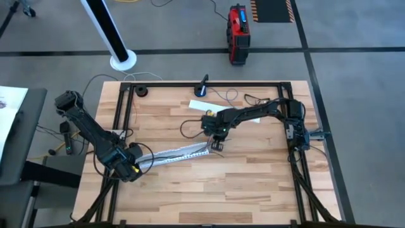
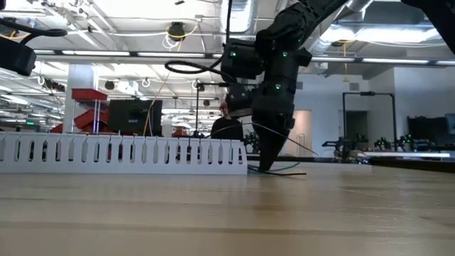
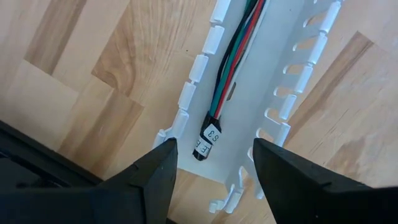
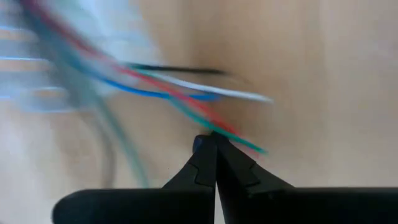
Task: Ziptie cables
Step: Put the colored zip-tied into the white cable duct
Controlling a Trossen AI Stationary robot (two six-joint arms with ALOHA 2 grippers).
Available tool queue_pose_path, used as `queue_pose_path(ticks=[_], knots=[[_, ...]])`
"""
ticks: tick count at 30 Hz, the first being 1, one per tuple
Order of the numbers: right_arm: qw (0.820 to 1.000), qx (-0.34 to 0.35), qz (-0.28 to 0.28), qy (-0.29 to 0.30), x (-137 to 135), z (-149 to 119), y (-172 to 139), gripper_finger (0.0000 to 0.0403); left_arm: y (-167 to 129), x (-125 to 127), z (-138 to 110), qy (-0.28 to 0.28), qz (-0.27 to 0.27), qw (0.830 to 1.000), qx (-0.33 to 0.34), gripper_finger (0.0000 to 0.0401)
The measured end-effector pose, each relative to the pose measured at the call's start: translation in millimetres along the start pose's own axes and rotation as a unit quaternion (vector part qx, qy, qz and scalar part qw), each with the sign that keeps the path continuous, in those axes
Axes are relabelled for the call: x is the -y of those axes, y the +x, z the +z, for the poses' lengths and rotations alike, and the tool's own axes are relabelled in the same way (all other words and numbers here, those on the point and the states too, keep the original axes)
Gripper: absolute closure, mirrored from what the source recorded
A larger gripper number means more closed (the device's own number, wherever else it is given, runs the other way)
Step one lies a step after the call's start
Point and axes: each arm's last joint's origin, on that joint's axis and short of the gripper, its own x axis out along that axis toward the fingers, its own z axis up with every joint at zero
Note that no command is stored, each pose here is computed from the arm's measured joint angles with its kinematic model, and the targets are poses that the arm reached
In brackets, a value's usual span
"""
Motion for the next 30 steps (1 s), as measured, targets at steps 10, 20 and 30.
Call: queue_pose_path(ticks=[10,20,30], knots=[[0.982,0.015,-0.174,0.069,53.2,-13.5,-50.0,0.0403,0.0,0.0,0.0,0.0,0.0,1.0,0.0,0.0194],[0.944,0.322,0.051,0.051,12.1,5.3,-153.1,0.0403,0.0,0.0,0.3,-0.001,0.0,1.0,0.002,0.0194],[0.943,0.308,0.123,0.008,-42.4,57.2,-95.7,0.0403,0.1,0.1,0.5,-0.001,0.0,1.0,0.006,0.0194]])
